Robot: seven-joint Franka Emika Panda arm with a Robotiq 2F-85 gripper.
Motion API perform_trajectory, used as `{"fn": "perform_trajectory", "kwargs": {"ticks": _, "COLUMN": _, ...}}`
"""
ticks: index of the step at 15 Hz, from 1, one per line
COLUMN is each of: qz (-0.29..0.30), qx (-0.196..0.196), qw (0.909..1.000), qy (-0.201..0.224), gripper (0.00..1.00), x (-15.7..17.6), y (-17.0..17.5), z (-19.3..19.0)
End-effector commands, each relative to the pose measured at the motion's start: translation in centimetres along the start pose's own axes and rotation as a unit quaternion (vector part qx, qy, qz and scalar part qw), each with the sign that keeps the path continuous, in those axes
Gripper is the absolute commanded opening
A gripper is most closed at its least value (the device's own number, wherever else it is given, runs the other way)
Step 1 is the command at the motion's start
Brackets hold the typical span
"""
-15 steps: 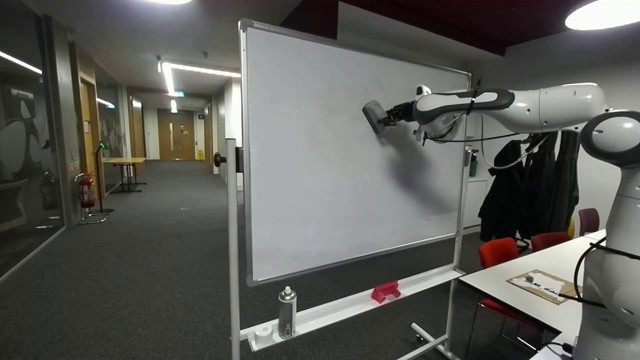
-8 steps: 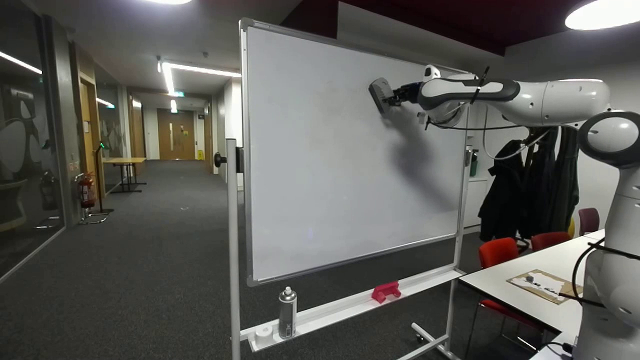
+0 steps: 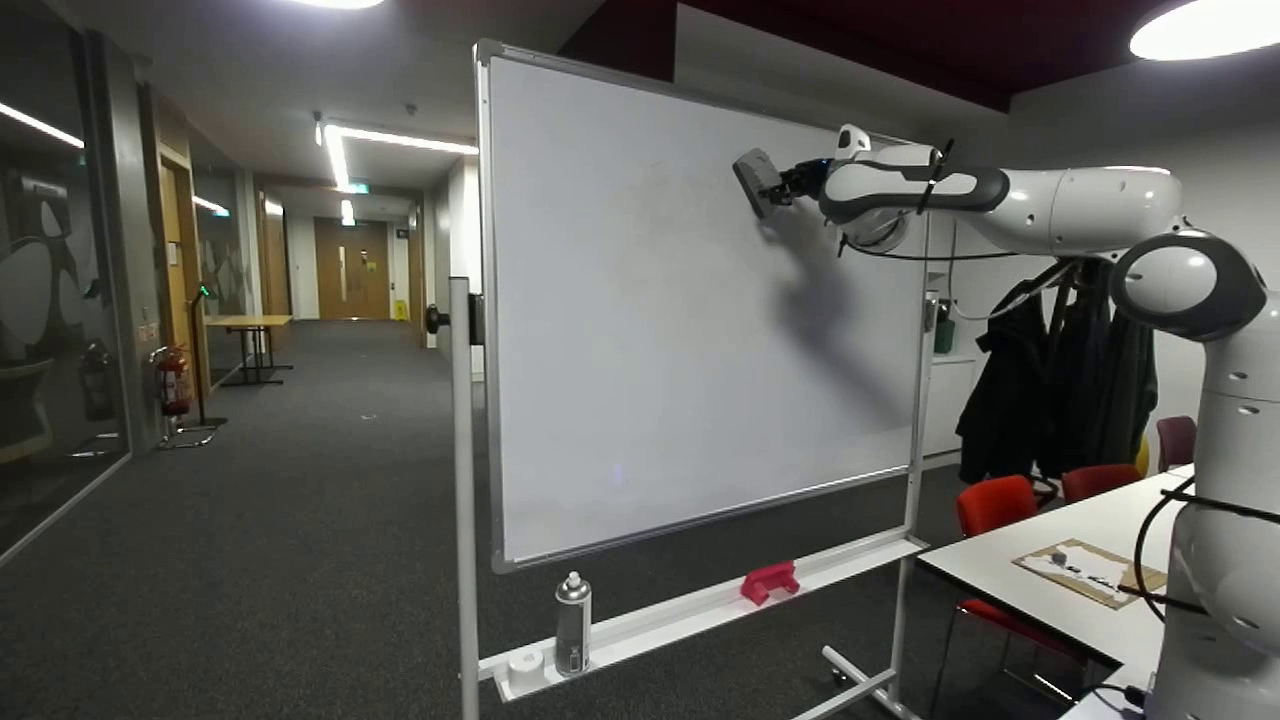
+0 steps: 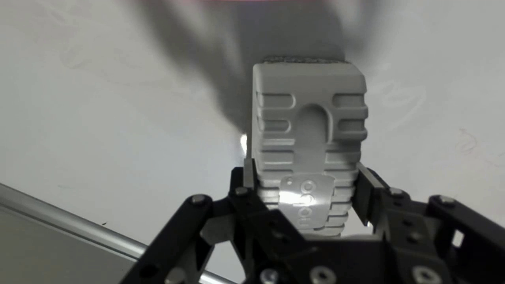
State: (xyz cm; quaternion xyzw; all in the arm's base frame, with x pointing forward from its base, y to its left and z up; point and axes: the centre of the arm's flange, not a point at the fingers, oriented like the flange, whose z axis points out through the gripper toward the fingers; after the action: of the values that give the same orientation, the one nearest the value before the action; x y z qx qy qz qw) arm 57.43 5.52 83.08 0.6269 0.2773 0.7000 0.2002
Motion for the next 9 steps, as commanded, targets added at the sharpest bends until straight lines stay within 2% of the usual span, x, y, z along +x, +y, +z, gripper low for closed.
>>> {"fn": "perform_trajectory", "kwargs": {"ticks": 1, "qz": -0.028, "qx": -0.01, "qw": 0.9995, "qy": -0.001, "gripper": 0.34, "x": 1.4, "y": -1.6, "z": 3.6}}
{"fn": "perform_trajectory", "kwargs": {"ticks": 9, "qz": -0.103, "qx": 0.017, "qw": 0.9945, "qy": -0.002, "gripper": 0.34, "x": 0.0, "y": -7.6, "z": 4.2}}
